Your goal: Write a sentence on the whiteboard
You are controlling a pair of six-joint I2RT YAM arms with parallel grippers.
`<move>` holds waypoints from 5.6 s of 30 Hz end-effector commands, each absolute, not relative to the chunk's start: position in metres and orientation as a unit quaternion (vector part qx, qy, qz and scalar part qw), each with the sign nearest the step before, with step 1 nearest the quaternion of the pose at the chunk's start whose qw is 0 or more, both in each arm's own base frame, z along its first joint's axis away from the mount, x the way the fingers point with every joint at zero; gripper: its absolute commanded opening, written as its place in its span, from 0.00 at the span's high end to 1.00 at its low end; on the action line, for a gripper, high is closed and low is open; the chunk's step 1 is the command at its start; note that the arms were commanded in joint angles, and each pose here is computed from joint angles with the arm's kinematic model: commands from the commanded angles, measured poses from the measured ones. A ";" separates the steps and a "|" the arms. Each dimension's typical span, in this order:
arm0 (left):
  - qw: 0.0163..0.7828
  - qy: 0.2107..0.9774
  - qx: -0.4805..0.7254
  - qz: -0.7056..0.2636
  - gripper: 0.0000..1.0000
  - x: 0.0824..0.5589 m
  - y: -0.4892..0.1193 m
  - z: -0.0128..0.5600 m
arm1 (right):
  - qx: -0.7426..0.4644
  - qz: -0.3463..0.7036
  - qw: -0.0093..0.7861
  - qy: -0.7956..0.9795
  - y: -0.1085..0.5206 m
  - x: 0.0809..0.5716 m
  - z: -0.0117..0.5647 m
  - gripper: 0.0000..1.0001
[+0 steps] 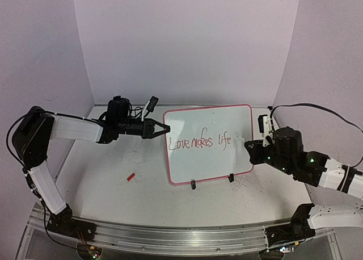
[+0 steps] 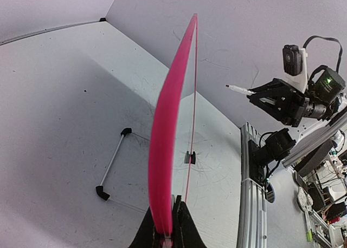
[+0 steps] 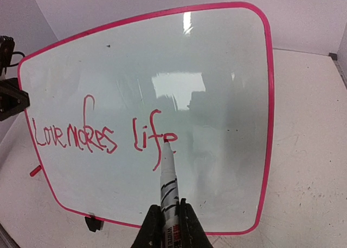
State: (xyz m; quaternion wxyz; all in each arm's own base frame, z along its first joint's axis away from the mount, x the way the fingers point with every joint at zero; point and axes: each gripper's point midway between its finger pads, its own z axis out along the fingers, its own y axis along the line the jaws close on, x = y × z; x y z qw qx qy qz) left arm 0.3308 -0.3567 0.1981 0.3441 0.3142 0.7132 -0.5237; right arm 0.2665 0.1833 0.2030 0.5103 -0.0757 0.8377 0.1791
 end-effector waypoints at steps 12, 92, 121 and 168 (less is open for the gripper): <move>0.354 0.750 0.301 -0.470 1.00 0.347 -0.351 0.175 | -0.084 0.142 0.489 0.856 0.186 0.280 0.190 1.00; 0.355 0.745 0.306 -0.474 1.00 0.345 -0.353 0.180 | -0.048 0.122 0.492 0.861 0.178 0.311 0.174 1.00; 0.354 0.744 0.308 -0.475 1.00 0.344 -0.353 0.180 | -0.038 0.171 0.529 0.830 0.183 0.311 0.214 1.00; 0.355 0.744 0.308 -0.475 1.00 0.344 -0.352 0.180 | -0.022 0.142 0.488 0.861 0.169 0.310 0.176 1.00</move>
